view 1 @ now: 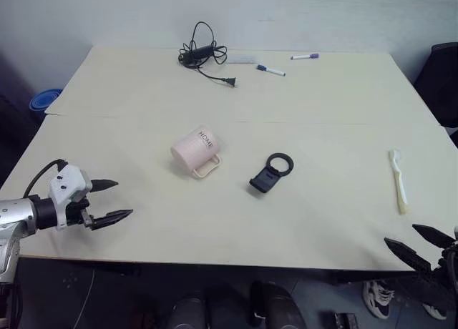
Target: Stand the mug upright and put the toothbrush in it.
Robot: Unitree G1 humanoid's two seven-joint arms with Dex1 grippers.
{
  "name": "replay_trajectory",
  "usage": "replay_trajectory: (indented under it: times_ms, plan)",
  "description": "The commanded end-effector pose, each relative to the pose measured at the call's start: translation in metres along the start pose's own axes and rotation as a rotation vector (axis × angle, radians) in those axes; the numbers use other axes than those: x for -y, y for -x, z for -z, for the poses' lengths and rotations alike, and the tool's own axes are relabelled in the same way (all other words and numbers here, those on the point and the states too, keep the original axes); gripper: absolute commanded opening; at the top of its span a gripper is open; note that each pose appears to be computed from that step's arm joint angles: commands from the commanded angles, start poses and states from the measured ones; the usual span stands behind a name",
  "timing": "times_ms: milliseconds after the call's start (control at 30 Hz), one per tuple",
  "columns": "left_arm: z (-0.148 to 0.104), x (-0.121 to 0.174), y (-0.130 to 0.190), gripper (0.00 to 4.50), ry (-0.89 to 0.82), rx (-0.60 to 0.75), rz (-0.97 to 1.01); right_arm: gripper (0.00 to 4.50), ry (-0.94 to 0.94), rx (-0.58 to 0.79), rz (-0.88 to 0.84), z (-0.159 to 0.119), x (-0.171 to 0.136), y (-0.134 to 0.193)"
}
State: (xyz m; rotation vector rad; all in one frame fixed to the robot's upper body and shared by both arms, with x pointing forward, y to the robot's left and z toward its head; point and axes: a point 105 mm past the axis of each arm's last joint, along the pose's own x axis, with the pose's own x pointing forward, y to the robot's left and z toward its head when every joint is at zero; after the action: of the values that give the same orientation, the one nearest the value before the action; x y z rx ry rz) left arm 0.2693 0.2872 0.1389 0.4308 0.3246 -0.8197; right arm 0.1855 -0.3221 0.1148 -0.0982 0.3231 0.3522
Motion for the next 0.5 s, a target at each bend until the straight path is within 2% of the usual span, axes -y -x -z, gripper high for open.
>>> replay_trajectory:
  times_ms: [33,233,500]
  plan:
    - [-0.007,0.001,0.003,4.50,-0.030,0.019,0.009,4.45,0.054,0.020,-0.024,-0.014,-0.005,-0.003]
    - [-0.010,0.002,-0.001,4.50,-0.002,0.021,-0.010,4.45,0.105,0.016,-0.008,-0.020,-0.005,-0.012]
    - [-0.022,0.017,0.000,4.50,0.055,0.059,0.076,4.45,0.072,0.056,-0.133,-0.037,-0.035,-0.021]
